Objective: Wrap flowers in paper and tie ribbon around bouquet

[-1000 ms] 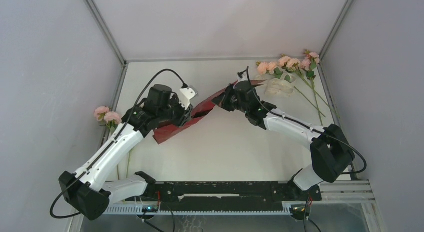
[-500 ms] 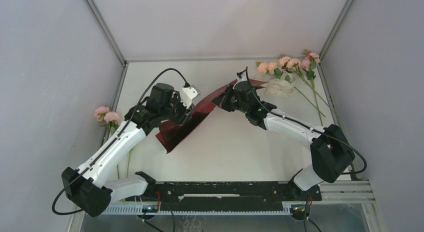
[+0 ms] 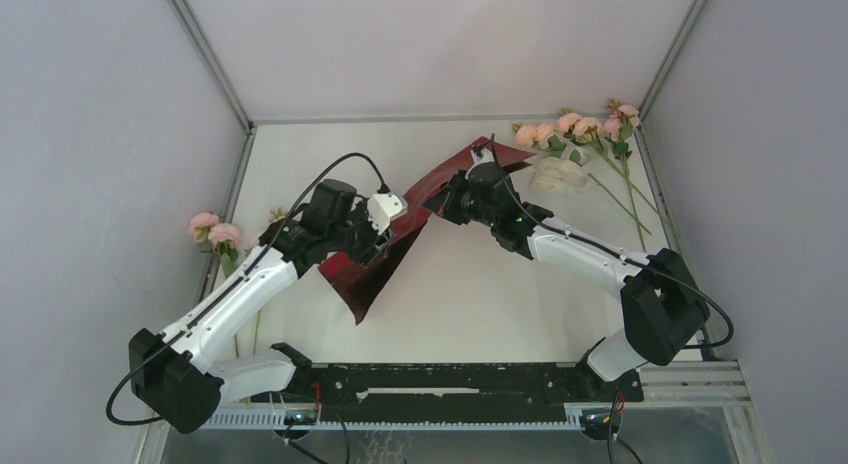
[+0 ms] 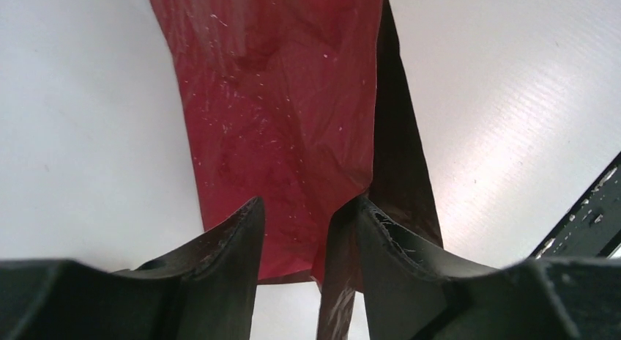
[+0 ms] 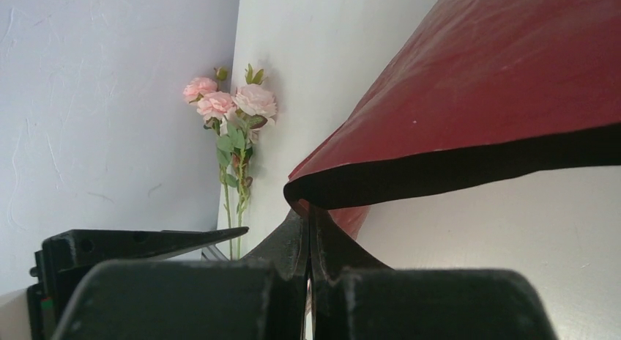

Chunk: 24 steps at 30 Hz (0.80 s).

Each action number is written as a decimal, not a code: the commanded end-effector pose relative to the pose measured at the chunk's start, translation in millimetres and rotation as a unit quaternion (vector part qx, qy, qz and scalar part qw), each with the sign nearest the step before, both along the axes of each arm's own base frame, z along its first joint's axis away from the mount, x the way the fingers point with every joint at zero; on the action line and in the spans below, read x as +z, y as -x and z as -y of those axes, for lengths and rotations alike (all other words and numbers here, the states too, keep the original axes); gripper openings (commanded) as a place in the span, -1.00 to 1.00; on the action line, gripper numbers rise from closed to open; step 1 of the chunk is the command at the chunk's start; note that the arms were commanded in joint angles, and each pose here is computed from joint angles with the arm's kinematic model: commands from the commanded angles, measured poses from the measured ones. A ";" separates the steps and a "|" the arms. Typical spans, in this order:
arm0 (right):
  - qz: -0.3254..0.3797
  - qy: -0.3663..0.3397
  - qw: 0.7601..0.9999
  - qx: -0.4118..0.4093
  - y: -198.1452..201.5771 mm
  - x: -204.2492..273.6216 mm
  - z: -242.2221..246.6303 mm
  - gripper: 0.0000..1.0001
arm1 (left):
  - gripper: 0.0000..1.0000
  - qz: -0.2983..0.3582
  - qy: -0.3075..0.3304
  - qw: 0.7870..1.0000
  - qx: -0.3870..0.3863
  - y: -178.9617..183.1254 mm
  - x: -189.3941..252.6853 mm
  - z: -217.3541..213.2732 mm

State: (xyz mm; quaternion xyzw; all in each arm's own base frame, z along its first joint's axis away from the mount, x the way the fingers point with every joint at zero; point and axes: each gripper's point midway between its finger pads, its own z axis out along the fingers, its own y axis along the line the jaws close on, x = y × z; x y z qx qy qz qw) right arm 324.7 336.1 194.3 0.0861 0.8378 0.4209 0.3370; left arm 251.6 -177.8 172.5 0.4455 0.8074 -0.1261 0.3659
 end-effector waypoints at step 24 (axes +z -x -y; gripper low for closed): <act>0.037 -0.026 0.999 0.003 -5.0 40.4 2.2 -1.00 | 0.18 0.037 -0.056 0.997 -0.037 15.4 -42.5 -7.1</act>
